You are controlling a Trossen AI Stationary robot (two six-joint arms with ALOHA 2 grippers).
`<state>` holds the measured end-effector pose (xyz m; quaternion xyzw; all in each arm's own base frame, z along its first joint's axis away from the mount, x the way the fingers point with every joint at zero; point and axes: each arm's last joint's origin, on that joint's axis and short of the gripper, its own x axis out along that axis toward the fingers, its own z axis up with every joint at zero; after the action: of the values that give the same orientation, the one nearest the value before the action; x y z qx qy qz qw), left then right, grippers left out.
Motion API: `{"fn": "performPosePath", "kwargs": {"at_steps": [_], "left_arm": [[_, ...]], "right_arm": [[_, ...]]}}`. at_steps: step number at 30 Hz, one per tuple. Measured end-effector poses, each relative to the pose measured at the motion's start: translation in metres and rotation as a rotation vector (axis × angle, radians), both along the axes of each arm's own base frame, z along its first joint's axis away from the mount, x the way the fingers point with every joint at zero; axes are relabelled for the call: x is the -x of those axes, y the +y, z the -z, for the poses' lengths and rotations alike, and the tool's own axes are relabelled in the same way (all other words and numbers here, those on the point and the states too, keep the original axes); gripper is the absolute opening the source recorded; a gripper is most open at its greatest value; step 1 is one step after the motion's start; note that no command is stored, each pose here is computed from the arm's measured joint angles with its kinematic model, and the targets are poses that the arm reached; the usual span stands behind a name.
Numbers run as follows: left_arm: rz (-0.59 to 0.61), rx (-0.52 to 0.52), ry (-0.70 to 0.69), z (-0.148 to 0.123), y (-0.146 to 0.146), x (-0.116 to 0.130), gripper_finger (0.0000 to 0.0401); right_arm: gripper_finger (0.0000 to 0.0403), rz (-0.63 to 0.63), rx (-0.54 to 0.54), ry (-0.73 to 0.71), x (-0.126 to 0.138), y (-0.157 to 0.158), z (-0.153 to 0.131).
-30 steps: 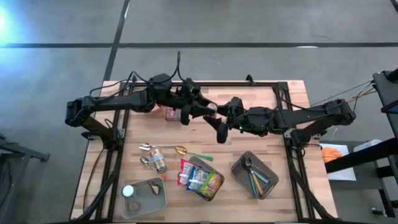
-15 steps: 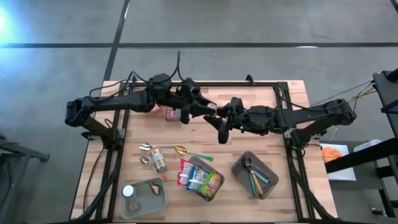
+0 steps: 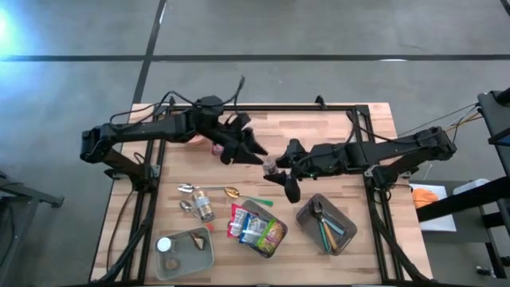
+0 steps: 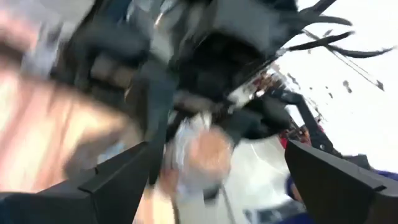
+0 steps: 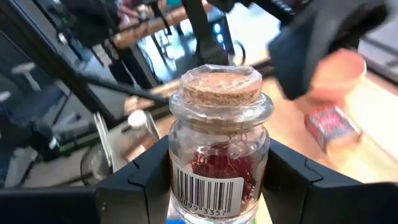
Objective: Pick & Place Food Item
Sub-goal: Put the brown seasoning bottle into the left gray bin
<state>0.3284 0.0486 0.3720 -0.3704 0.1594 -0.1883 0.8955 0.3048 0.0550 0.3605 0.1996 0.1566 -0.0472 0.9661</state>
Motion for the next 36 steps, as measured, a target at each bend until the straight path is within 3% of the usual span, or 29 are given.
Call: {"fn": "performPosePath", "kwargs": {"at_steps": [4,9,16,23,29,36], "left_arm": [[-0.071,0.169,0.294,0.013,0.003,0.009,0.0351],[-0.219,0.159,0.448,0.016,0.004,0.016,0.0311],[-0.37,0.107,0.459,0.022,0.009,0.012,0.0284],[-0.393,0.179,0.523,0.033,0.009,0.004,0.0284],[-0.397,0.204,0.533,0.034,0.01,0.003,0.0284],[-0.444,0.213,0.598,0.039,0.014,0.008,0.0284]], "right_arm": [[0.0185,0.011,0.029,0.085,0.004,0.003,0.008],[0.0185,0.027,0.099,0.155,0.007,0.006,0.015],[0.0185,0.119,0.151,0.269,0.013,0.001,0.025],[0.0185,0.199,0.159,0.291,0.012,-0.013,0.027],[0.0185,0.2,0.106,0.392,-0.002,-0.023,0.045],[0.0185,0.184,0.144,0.477,-0.03,-0.021,0.051]]}}
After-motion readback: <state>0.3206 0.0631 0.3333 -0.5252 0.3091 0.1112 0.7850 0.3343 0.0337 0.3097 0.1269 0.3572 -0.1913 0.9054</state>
